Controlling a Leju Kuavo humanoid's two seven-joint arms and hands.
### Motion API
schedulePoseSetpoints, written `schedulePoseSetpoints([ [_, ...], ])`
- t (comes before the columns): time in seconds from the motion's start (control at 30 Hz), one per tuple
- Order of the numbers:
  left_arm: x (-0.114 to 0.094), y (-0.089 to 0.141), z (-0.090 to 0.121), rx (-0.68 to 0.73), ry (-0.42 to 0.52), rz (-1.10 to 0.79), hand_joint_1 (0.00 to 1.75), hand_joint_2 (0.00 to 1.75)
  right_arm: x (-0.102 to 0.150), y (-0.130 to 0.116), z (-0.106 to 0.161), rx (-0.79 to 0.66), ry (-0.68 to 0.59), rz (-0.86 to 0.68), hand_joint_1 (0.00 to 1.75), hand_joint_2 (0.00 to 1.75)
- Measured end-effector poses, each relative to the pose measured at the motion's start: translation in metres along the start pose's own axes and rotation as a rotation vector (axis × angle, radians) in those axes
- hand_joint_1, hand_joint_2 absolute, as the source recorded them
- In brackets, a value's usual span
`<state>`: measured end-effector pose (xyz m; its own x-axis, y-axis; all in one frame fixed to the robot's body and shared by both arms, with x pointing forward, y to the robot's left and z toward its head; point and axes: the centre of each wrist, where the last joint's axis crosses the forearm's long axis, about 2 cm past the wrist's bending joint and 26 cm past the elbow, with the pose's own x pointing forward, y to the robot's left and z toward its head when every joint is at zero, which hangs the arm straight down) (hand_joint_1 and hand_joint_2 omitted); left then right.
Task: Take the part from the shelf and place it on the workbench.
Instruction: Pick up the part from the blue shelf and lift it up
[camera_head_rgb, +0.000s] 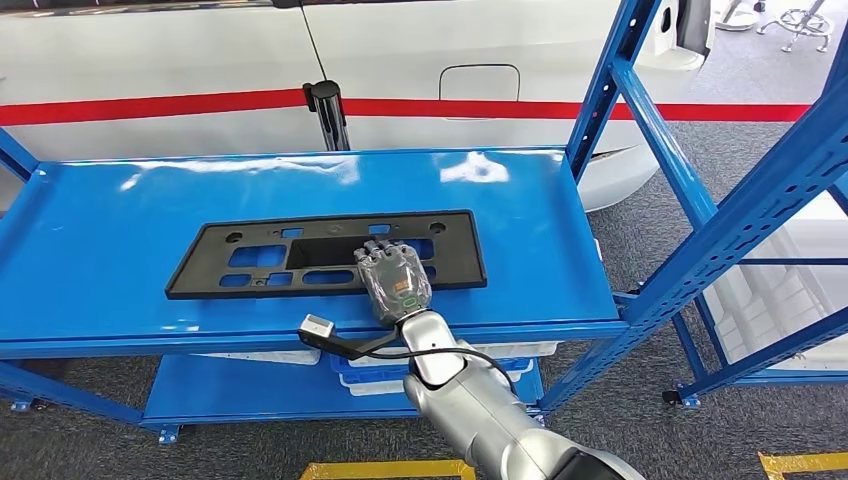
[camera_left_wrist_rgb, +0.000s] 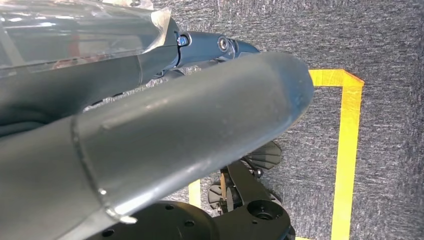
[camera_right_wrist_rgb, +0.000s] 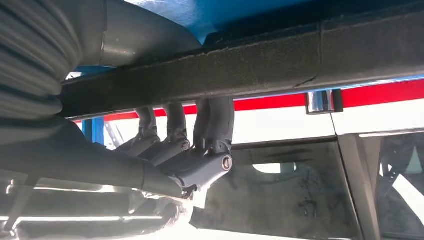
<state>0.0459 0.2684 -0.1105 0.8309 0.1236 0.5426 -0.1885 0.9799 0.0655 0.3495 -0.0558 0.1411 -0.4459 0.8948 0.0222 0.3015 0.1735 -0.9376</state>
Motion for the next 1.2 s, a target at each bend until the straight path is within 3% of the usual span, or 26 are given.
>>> schedulePoseSetpoints([
  [0.47,0.001,0.0,0.0,-0.016,-0.006,-0.026,0.0,0.0,-0.017,0.004,0.004,-0.014,0.046,0.022,1.64,1.75],
  [1.1,0.002,-0.001,-0.001,-0.018,-0.009,-0.032,0.0,0.0,-0.02,0.004,0.004,-0.013,0.061,0.016,1.68,1.75],
  [1.2,0.002,-0.001,-0.001,-0.011,-0.006,-0.034,0.0,0.0,-0.019,0.004,0.009,-0.01,0.049,-0.089,1.73,1.75],
])
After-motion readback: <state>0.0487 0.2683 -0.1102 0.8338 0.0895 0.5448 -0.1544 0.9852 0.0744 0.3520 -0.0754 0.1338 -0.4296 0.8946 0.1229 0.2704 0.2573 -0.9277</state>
